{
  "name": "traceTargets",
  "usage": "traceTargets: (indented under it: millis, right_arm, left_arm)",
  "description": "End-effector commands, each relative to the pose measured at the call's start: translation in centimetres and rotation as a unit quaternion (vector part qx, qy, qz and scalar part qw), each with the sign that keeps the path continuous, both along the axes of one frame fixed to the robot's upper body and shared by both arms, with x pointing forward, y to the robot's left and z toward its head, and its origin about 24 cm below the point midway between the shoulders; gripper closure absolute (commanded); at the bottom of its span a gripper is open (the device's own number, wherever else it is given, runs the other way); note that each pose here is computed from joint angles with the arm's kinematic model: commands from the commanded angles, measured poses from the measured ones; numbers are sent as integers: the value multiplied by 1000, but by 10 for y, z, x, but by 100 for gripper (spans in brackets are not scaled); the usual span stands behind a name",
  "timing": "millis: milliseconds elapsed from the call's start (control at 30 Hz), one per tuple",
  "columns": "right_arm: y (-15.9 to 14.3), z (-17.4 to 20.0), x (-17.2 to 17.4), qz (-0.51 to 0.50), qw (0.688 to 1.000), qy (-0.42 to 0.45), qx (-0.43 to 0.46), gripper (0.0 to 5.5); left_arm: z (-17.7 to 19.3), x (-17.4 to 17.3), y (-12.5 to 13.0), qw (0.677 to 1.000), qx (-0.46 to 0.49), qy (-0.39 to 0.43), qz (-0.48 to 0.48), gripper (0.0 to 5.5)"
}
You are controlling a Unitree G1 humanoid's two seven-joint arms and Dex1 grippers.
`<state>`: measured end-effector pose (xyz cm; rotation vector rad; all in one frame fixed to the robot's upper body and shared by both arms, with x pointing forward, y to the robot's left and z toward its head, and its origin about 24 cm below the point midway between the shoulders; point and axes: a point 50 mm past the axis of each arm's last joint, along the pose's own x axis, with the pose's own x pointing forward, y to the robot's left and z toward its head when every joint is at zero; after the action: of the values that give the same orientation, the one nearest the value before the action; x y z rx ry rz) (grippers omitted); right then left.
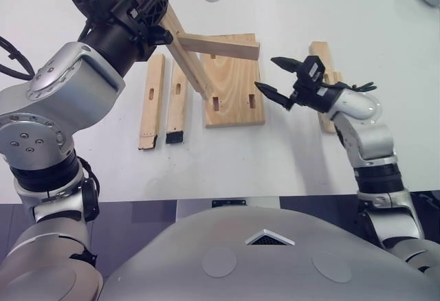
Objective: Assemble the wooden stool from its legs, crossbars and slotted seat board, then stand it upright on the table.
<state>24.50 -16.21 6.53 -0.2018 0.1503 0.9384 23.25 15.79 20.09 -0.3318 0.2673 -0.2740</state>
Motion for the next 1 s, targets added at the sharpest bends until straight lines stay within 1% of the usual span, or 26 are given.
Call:
traceTargets:
  millis: [33, 100, 167, 267, 333, 400, 533, 667, 733, 800, 867, 1000]
  right_arm:
    - [-36, -14, -20, 2, 991, 31, -128, 194]
    - [-39, -18, -23, 15, 985, 33, -168, 194]
    - [-31, -27, -28, 38, 981, 44, -185, 194]
    - [-11, -37, -30, 61, 980, 48, -184, 194]
    - [2, -38, -27, 69, 981, 42, -174, 194]
    - [9, -36, -25, 73, 983, 38, -162, 194]
    - [11, -31, -25, 78, 986, 33, -146, 194]
    - [-2, -30, -27, 59, 986, 40, -148, 194]
    - [-9, -29, -26, 48, 987, 43, -147, 194]
    - [-14, -31, -27, 41, 987, 47, -147, 194]
    - [-11, -35, -28, 40, 987, 52, -145, 194]
    - [0, -41, -22, 39, 988, 43, -145, 194]
  left_arm:
    - [4, -2, 0, 1000, 8, 2, -2, 448]
    - [6, -2, -1, 1000, 6, 3, 1, 448]
    - [5, -2, -2, 1000, 7, 5, 3, 448]
    - [4, -3, -3, 1000, 19, 5, 6, 448]
    - [2, -4, -1, 1000, 23, 7, 15, 448]
    - [2, -4, 0, 999, 26, 5, 22, 448]
    - [2, -2, 2, 999, 38, -11, 38, 448]
    - [1, -3, 5, 996, 63, -41, 52, 448]
    - [-7, -10, 0, 997, 44, -36, 52, 448]
    - [-10, -14, 1, 997, 16, -35, 62, 448]
    - [-12, -15, 0, 998, 0, -32, 55, 448]
    - [-13, -14, -2, 998, -15, -35, 49, 448]
